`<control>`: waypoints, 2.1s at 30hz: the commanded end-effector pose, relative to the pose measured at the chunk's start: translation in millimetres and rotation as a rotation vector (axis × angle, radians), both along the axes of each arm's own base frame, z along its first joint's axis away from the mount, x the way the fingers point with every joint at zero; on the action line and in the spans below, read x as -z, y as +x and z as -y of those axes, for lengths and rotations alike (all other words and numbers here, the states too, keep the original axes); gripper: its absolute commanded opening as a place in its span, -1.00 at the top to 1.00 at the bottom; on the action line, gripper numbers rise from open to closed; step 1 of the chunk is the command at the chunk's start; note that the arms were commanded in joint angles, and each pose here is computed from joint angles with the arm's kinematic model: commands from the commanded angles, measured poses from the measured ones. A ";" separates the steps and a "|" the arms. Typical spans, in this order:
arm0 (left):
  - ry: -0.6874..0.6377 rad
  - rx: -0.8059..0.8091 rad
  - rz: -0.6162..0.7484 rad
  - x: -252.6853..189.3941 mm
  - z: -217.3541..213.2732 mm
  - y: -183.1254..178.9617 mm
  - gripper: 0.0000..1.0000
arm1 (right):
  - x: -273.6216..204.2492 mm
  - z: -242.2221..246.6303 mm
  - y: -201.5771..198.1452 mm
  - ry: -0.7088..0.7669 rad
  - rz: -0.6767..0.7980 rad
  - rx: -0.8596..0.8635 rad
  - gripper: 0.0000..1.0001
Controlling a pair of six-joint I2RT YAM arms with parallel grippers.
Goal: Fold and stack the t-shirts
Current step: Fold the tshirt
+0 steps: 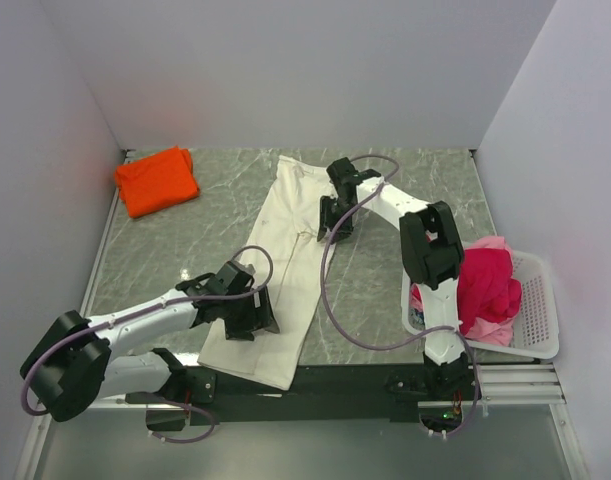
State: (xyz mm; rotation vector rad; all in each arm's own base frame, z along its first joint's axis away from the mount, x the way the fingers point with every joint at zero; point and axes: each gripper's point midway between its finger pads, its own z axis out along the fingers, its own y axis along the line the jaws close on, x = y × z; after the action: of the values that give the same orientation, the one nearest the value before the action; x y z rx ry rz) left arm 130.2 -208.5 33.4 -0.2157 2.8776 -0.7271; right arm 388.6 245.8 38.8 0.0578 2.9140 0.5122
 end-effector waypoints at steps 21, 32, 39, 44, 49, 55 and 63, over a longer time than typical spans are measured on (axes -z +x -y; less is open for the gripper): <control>-0.274 0.245 -0.059 -14.0 90.5 5.1 -0.58 | 10.3 4.1 27.1 -0.063 0.052 -0.030 0.04; -0.058 0.031 0.162 -63.7 20.8 16.8 -0.61 | -92.8 31.1 -29.3 -0.015 0.270 -0.020 0.03; 0.098 -0.069 0.053 -45.2 -25.1 -12.0 -0.58 | -64.5 19.1 -164.6 -0.001 0.107 -0.115 0.03; 0.106 -0.087 0.032 -43.9 -33.3 -20.9 -0.49 | -34.0 15.3 -254.4 0.019 -0.028 -0.137 0.03; 0.097 -0.058 -0.019 -38.8 -30.9 -31.0 -0.49 | -22.7 20.3 -304.8 0.005 -0.106 -0.168 0.03; 0.110 -0.055 -0.085 -21.5 -39.3 -48.5 -0.45 | -15.9 16.9 -338.3 0.051 -0.193 -0.203 0.04; 0.034 -0.114 -0.108 -15.0 -39.4 -59.6 -0.45 | -0.8 15.7 -368.2 0.053 -0.264 -0.254 0.06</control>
State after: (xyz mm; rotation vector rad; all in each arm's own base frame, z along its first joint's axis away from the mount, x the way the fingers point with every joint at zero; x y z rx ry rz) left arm 75.1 -163.0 48.3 -0.3755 2.9414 -0.5980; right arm 26.3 215.0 35.9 -0.2488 3.1939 0.5668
